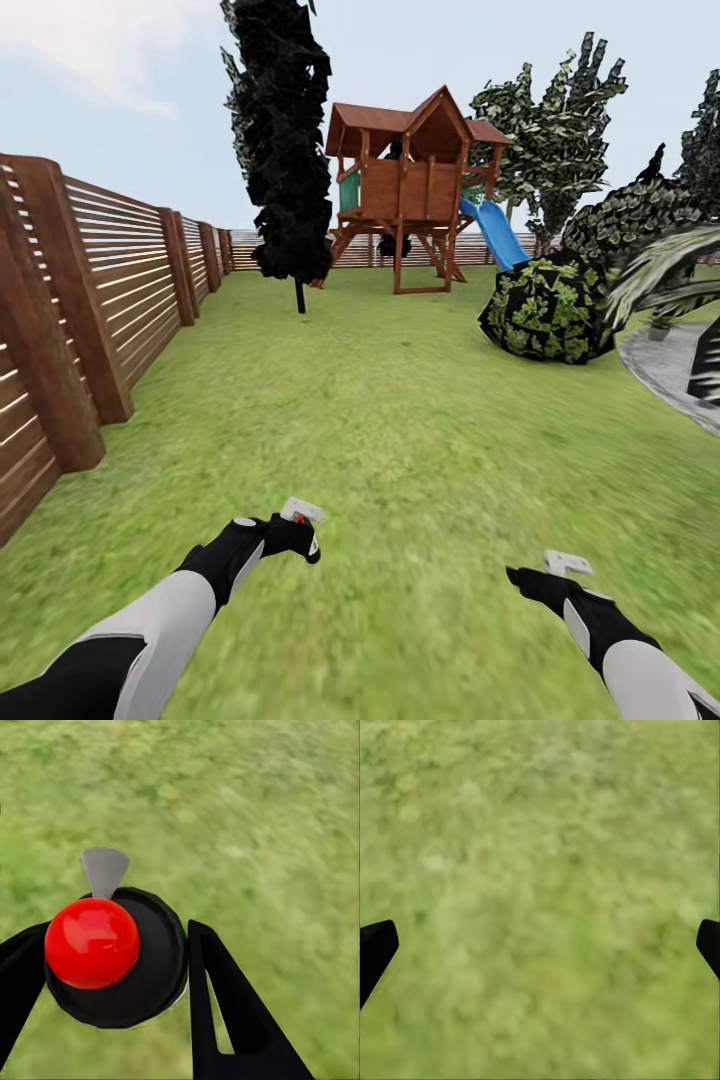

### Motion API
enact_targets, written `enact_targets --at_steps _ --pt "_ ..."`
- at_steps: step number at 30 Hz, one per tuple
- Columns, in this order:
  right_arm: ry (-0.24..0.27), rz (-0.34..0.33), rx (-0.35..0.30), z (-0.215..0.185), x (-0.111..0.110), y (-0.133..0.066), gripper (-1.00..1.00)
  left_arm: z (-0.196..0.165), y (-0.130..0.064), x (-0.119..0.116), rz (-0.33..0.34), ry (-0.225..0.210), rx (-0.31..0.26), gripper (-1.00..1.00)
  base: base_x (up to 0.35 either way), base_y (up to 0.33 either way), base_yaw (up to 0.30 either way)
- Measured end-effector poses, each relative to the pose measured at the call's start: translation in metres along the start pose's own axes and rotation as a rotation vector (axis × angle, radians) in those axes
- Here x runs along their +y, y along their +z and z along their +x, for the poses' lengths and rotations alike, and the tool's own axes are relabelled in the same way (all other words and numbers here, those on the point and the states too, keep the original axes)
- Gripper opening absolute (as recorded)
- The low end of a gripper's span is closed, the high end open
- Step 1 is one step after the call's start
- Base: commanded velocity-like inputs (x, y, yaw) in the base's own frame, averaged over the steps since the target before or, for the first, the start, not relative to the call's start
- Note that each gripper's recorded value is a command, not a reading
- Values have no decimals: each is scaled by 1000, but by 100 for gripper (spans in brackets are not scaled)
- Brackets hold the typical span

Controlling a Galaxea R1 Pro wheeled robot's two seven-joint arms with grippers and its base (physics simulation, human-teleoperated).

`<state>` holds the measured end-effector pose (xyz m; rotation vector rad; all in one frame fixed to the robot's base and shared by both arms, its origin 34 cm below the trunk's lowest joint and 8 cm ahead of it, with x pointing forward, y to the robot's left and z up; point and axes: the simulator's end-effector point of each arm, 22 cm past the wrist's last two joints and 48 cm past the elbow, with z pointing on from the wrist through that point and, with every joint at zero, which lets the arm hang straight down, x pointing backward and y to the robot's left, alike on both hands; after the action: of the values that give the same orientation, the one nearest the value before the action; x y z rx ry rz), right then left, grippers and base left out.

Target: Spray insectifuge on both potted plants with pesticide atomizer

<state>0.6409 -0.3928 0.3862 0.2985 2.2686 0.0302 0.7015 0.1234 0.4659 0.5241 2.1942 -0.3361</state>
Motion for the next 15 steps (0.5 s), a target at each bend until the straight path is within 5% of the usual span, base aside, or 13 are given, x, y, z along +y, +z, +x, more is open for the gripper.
enact_targets --at_steps 15 --pt "0 0 0 0 0 0 100 0 0 0 0 0 0 -100 336 0 -1"
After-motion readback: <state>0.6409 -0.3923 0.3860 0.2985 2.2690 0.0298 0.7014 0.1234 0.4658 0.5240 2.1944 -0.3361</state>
